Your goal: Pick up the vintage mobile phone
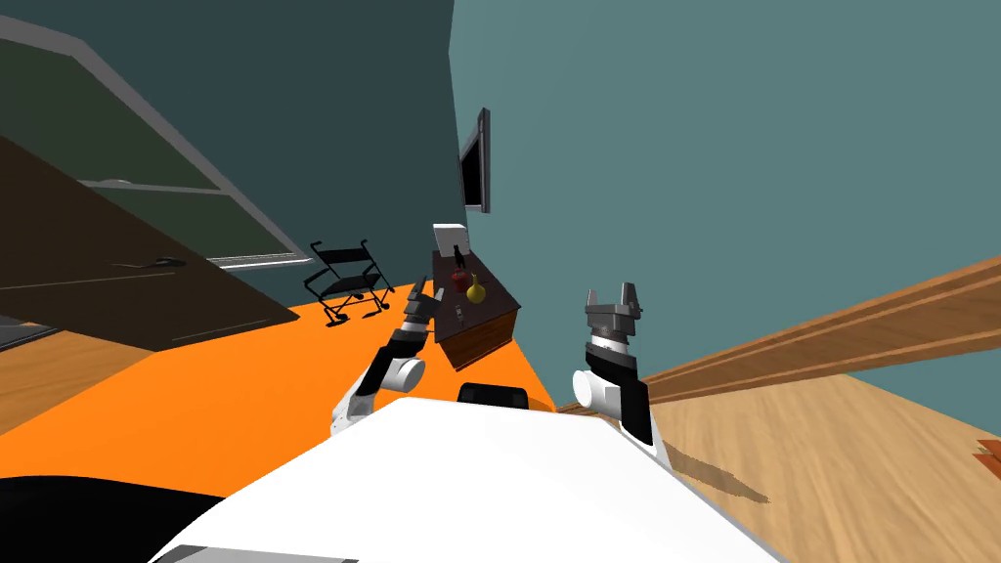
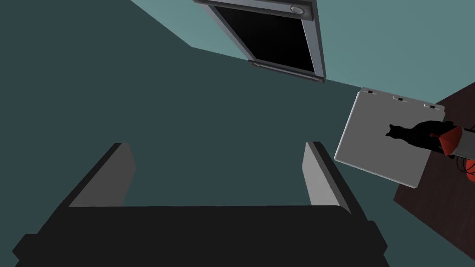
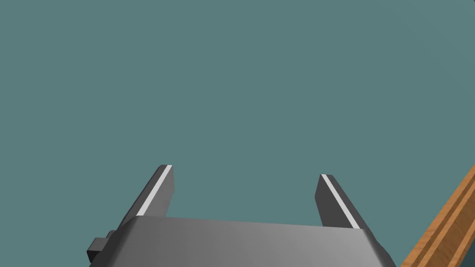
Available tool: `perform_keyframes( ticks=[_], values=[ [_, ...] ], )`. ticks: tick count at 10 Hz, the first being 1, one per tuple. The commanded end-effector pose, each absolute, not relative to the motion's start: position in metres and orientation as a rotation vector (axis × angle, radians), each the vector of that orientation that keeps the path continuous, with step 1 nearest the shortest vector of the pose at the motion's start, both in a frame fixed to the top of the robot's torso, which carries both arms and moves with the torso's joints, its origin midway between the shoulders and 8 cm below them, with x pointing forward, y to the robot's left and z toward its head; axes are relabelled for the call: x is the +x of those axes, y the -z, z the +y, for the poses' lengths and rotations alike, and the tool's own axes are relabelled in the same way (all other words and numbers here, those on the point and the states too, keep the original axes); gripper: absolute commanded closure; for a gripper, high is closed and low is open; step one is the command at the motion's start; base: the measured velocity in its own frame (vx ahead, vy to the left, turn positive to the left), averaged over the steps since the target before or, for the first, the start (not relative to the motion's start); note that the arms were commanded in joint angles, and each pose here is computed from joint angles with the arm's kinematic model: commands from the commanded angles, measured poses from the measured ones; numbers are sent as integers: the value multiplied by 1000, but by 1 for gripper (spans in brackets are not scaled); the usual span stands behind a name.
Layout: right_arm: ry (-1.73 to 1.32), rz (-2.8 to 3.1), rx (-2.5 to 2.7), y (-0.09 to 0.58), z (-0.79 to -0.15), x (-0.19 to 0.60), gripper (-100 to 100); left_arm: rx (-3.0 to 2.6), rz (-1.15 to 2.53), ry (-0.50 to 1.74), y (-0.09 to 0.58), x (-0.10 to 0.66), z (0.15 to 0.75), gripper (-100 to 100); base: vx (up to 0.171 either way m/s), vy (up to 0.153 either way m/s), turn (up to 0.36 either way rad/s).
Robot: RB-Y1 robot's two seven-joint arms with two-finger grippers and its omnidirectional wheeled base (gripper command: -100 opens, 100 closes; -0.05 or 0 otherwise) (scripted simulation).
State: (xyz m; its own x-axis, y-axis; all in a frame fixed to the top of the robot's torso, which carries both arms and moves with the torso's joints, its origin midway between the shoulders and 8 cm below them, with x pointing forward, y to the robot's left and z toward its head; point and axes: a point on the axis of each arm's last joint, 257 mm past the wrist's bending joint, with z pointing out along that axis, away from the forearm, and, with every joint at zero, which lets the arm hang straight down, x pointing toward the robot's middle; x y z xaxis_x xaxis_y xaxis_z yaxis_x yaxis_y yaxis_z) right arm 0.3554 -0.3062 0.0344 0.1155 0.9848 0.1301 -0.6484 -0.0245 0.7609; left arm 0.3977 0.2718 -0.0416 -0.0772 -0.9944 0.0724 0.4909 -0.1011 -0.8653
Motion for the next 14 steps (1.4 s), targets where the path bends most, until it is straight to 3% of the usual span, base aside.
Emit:
perform_keyframes(
  ticks=[1, 14],
  values=[
    [-1408, 537, 804, -34, -306, 355, 0, -889, 844, 1515, 52, 404, 270, -100, -51, 44, -134],
    [-1408, 537, 804, -34, -306, 355, 0, -1355, 1270, 1402, 234, 444, 278, -100, -50, 41, -205]
  ],
)
